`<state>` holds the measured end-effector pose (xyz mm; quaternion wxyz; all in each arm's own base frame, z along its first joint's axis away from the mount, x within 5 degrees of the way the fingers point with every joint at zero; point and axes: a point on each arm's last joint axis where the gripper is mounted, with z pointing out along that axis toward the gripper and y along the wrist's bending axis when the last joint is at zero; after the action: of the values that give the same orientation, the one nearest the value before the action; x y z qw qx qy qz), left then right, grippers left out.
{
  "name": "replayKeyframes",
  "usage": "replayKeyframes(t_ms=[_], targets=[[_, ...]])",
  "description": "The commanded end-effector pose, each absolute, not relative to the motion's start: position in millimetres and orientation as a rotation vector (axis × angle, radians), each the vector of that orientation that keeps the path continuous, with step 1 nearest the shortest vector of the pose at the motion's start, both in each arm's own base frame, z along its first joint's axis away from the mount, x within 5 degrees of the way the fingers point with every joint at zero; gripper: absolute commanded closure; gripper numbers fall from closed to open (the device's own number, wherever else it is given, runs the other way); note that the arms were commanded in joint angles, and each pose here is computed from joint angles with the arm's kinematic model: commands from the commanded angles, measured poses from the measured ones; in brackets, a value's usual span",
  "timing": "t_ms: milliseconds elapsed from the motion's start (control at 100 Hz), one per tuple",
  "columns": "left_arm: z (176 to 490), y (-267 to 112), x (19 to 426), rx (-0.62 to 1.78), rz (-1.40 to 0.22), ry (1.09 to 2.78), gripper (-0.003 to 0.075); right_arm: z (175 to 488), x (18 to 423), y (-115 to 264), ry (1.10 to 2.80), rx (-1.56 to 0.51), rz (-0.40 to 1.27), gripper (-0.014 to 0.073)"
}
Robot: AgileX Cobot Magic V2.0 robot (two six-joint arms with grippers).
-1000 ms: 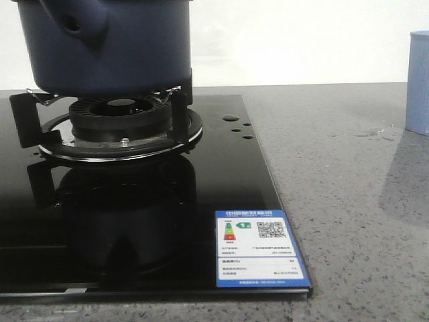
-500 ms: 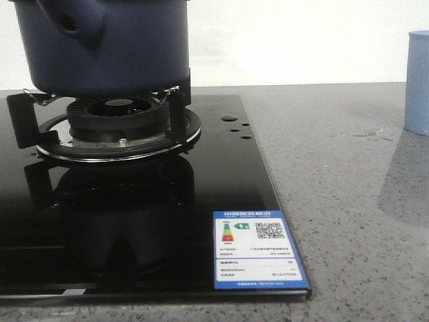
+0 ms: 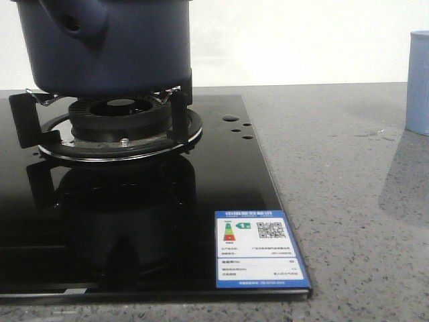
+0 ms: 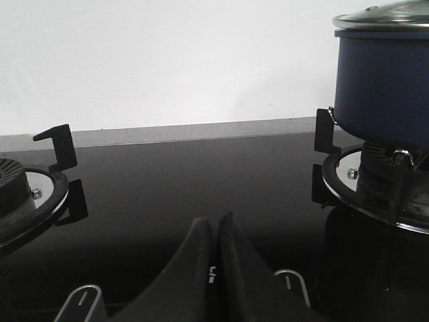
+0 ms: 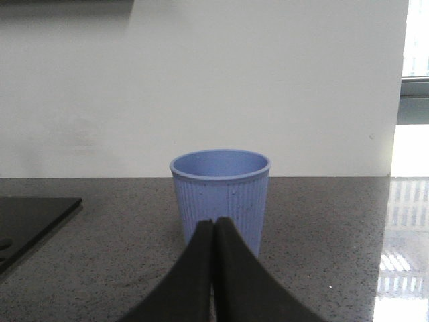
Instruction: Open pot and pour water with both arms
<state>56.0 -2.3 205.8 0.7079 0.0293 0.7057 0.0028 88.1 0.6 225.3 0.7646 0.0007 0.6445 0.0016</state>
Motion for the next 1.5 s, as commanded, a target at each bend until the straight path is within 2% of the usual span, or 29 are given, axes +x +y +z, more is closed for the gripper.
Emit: replayKeyframes(t_ms=[0, 740, 890, 1010, 1330, 1490], targets=[[209, -2, 54, 0.039, -0.002, 1.479, 0.0736, 224, 87, 2, 1.366, -0.002, 0.032, 0.0656], [209, -2, 54, 0.039, -0.002, 1.479, 0.0736, 224, 87, 3, 1.368, -0.003, 0.034, 0.0656], [209, -2, 54, 0.039, -0.002, 1.479, 0.0736, 222, 87, 7, 1.394, -0.028, 0.084, 0.0656], [209, -2, 54, 0.039, -0.002, 1.479, 0.0736, 218, 88, 5, 1.434, 0.047, 0.131, 0.0656], [209, -2, 54, 0.039, -0.002, 1.479, 0.0736, 227, 92, 5, 1.573, -0.096, -0.005, 0.0656], [209, -2, 54, 0.039, -0.002, 1.479, 0.0736, 232, 81, 4, 1.527, -0.125, -0.056, 0.0656]])
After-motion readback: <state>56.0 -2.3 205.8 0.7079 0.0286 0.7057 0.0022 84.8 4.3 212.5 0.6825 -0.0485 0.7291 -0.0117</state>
